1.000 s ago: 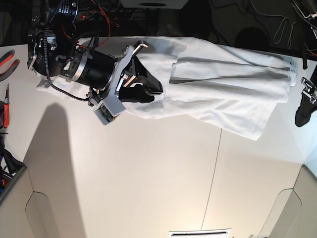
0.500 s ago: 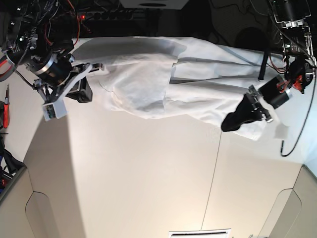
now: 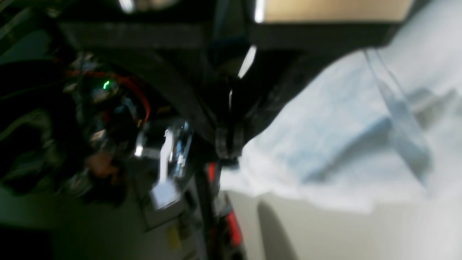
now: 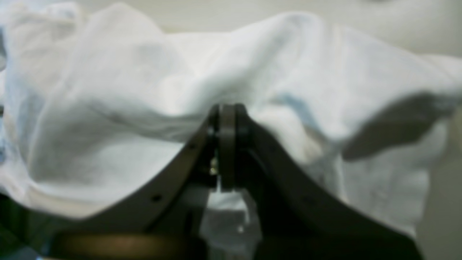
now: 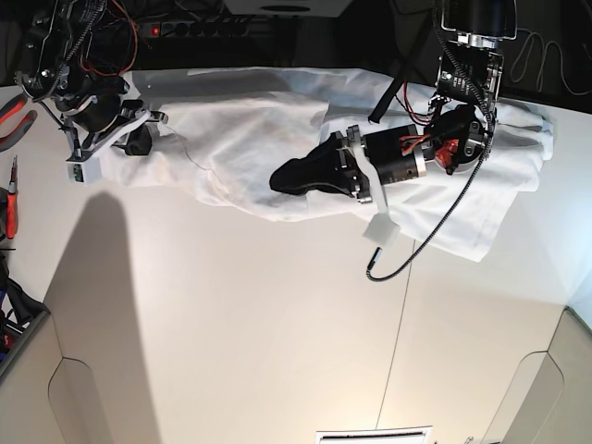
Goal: Layout the t-shirt on the table in an organized manner, then fold the t-shirt properly
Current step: 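Sweep the left gripper across the folded shirt to flatten it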
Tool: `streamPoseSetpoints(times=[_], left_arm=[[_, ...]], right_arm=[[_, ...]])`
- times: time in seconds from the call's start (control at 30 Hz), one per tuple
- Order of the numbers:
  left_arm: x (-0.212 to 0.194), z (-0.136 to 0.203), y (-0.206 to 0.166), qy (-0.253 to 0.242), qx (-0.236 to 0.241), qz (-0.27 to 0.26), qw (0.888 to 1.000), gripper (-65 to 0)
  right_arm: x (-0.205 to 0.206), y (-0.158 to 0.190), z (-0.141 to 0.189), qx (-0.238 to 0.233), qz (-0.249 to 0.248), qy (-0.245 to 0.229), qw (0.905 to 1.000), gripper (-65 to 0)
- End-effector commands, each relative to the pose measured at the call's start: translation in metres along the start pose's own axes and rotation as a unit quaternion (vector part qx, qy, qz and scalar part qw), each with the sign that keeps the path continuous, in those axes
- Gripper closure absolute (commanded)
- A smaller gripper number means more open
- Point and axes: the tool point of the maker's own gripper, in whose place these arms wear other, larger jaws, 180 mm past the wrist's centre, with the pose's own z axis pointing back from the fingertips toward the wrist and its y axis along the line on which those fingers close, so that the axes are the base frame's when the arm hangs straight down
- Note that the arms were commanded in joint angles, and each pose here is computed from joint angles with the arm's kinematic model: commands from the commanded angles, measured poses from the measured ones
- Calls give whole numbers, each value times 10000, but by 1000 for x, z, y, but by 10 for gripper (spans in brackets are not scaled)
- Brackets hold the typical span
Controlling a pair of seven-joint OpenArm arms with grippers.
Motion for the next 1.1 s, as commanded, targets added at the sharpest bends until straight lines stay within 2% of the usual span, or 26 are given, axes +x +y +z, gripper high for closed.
streamPoseSetpoints(times=[0.0, 0.13, 0.27, 0.4, 0.6, 0.7, 0.77, 0.83, 0.9, 1.07], left_arm=[[11, -2, -5, -114, -58, -214, 9997, 0], [-2, -7, 14, 206, 508, -600, 9967, 0], [-3, -3, 37, 330, 1132, -1039, 9876, 0], [-2, 1, 50, 394, 1490, -1345, 9789, 0], [-3, 14, 80, 564, 2355, -1406, 9600, 0], [13, 21, 81, 184, 2385, -1516, 9591, 0], [32, 26, 63, -242, 1887, -1659, 9676, 0], [58, 46, 57, -805, 1841, -1486, 9683, 0], [81, 72, 57, -1251, 2003, -1454, 9608, 0], [117, 164, 80, -2110, 2931, -1427, 9215, -9]], right_arm=[[11, -2, 1, 20, 45, -186, 9998, 0], [5, -16, -5, -91, 19, -33, 10000, 0], [-1, -33, -6, -283, -132, 96, 9995, 0], [-2, -37, -5, -329, -180, 93, 9993, 0], [-1, -48, -3, -585, -475, 63, 9971, 0], [-1, -48, -2, -595, -483, 60, 9970, 0], [-1, -48, -3, -592, -480, 59, 9971, 0], [-2, -48, -2, -593, -482, 62, 9971, 0], [-2, -48, -2, -590, -477, 62, 9971, 0], [-1, -48, -3, -582, -471, 59, 9972, 0]])
